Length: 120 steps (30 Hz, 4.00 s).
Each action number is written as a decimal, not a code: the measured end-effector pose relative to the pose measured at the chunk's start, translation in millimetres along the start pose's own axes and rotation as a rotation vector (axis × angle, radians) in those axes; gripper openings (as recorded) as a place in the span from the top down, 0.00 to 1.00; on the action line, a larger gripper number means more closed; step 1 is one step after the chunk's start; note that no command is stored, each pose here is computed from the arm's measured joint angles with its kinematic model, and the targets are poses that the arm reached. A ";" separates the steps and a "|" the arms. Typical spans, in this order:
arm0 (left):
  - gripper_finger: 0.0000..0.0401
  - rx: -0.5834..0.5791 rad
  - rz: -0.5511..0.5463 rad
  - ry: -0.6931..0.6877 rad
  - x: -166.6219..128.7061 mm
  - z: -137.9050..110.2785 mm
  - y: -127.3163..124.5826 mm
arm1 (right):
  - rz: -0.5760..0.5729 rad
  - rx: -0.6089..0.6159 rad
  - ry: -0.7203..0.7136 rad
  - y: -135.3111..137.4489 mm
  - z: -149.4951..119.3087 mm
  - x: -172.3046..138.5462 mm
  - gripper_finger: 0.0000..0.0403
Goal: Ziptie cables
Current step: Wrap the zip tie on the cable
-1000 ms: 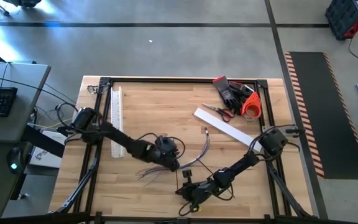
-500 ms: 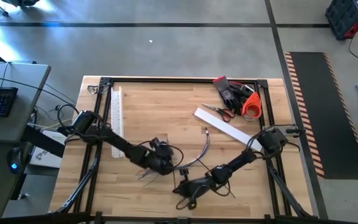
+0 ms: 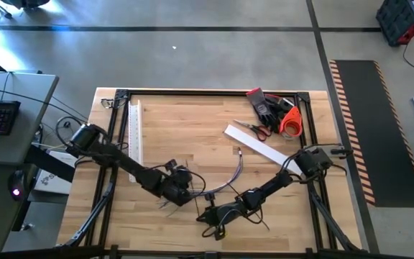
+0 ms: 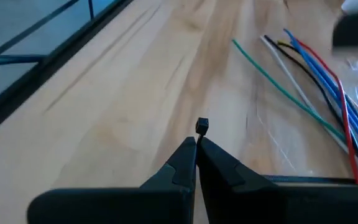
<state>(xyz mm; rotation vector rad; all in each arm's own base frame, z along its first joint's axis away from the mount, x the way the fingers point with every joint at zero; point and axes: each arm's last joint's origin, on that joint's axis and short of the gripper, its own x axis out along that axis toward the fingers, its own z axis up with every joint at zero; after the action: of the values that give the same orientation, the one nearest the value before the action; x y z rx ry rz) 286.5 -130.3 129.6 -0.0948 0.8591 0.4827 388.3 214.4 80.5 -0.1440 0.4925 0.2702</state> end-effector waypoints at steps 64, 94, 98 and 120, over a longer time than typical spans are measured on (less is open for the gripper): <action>1.00 0.115 -0.219 -0.538 -25.1 -70.4 -105.0 | -0.094 0.194 -0.106 -9.1 36.1 -18.5 0.99; 1.00 0.123 -0.351 -0.420 -5.7 -53.2 -99.4 | 0.030 0.454 0.069 -55.0 48.2 -33.3 0.98; 1.00 0.122 -0.349 -0.416 -5.4 -53.5 -99.2 | 0.069 0.449 0.078 -50.3 48.2 -33.8 0.99; 1.00 0.074 -0.359 -0.410 -5.6 -53.3 -99.3 | 0.127 0.044 0.058 -2.5 47.9 -43.1 1.00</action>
<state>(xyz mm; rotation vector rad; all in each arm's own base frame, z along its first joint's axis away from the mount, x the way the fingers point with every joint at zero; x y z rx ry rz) 290.0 -235.0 87.9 -0.0758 0.4416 0.1233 374.0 212.2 143.3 -0.0779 0.5661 0.3798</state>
